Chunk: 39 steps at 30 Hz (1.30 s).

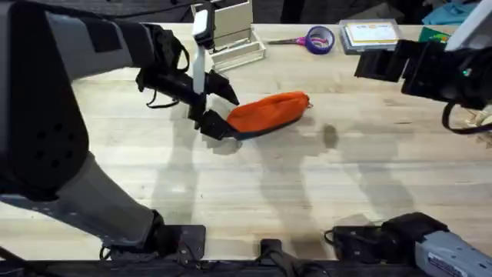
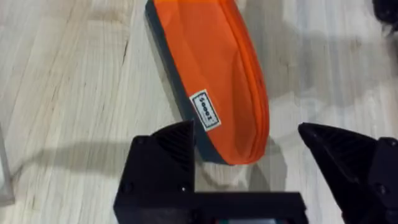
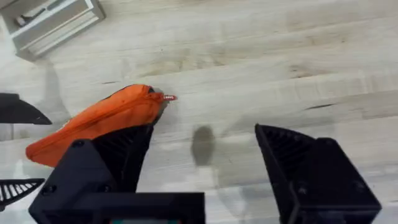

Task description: Unzip the bag, pick up the pens from the table one at a time and place them inside, then zip the bag closed.

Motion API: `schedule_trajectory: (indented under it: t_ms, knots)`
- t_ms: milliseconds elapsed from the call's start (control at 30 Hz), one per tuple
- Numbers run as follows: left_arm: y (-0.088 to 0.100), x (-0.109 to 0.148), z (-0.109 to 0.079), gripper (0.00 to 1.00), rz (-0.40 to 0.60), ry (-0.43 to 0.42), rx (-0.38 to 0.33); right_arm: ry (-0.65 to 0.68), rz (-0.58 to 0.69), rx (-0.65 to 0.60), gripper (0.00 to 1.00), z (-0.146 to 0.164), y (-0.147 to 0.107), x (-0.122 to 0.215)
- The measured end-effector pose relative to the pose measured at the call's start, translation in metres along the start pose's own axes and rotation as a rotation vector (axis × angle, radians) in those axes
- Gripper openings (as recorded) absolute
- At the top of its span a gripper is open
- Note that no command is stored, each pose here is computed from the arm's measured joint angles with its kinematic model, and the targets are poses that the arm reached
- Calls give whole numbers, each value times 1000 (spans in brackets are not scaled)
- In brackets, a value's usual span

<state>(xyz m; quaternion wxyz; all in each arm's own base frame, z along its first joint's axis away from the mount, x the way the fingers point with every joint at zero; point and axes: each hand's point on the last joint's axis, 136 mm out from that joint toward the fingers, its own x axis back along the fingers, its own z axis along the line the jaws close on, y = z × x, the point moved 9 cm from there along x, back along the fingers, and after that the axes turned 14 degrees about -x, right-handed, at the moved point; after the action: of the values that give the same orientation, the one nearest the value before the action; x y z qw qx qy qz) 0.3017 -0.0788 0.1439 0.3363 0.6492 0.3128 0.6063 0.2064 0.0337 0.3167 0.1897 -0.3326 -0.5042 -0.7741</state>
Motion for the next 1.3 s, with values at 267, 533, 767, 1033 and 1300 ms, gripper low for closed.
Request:
schedule_trajectory:
  t_ms: [267,533,767,1033,1300]
  knots:
    - [33,29,-12,995,95,104,-102,4,-7,14,998,-5,-3,10]
    - [73,63,-37,995,163,271,-50,17,-19,29,997,-8,-5,19]
    - [97,86,-64,995,173,408,143,130,8,115,997,-5,-12,32]
    - [114,106,-106,995,194,553,318,162,63,150,997,-7,-21,37]
    - [120,116,-131,995,203,639,399,170,75,154,998,-7,-23,37]
